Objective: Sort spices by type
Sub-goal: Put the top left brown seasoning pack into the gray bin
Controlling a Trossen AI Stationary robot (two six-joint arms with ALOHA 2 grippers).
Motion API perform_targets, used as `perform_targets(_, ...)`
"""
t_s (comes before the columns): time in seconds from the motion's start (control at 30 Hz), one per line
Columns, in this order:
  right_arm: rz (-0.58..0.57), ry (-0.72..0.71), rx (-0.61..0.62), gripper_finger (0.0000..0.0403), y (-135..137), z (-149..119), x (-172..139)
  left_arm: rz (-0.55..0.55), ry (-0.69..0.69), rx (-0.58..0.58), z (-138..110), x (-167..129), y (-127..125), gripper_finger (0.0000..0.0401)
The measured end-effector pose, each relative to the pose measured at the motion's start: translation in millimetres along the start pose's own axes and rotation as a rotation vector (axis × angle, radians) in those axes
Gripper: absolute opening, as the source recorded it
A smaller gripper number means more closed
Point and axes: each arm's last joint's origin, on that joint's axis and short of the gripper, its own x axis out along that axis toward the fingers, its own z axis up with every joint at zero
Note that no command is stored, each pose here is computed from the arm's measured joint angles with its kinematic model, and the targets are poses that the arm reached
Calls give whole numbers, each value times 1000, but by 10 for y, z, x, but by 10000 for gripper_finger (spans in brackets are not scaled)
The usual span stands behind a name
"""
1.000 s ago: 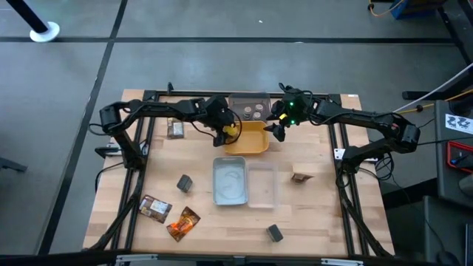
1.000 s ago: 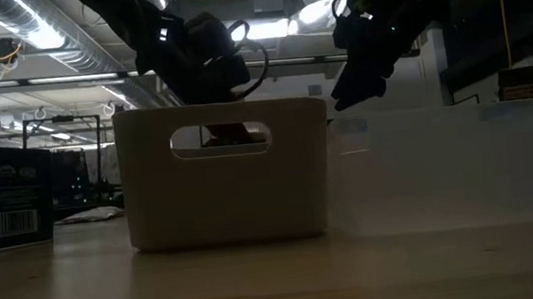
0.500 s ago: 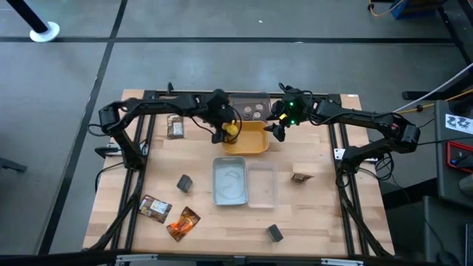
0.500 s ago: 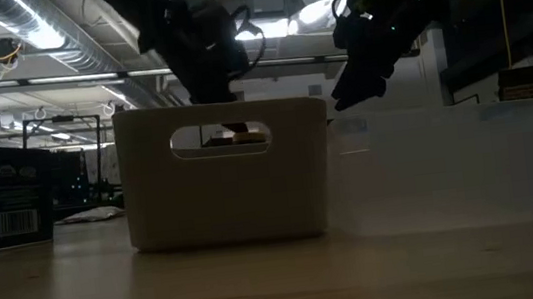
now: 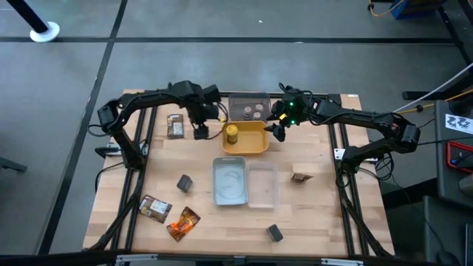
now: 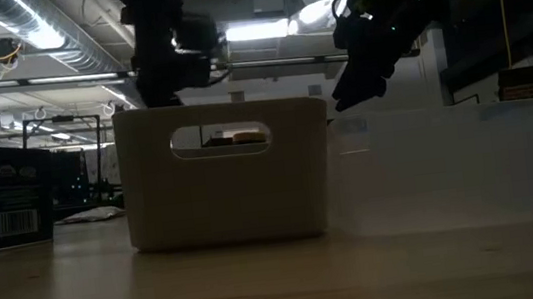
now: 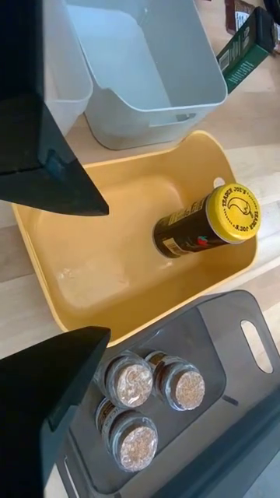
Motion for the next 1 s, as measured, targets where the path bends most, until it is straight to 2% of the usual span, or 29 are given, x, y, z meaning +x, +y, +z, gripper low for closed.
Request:
perform_targets(0.13,0,0,-27,246,0,0,0,-19,109,-147,-148,15,112,274)
perform_targets(0.23,0,0,-52,246,0,0,0,-26,154,-203,-236,98,186,274)
perform_targets(0.4,1,-1,-72,246,0,2,0,7,256,-197,-407,303,245,274)
perform_targets(0.6,1,-1,-79,246,0,1,0,148,384,-208,-606,525,292,274)
perform_targets(1.0,2,-1,-79,246,1,1,0,199,290,-316,-747,900,389,274)
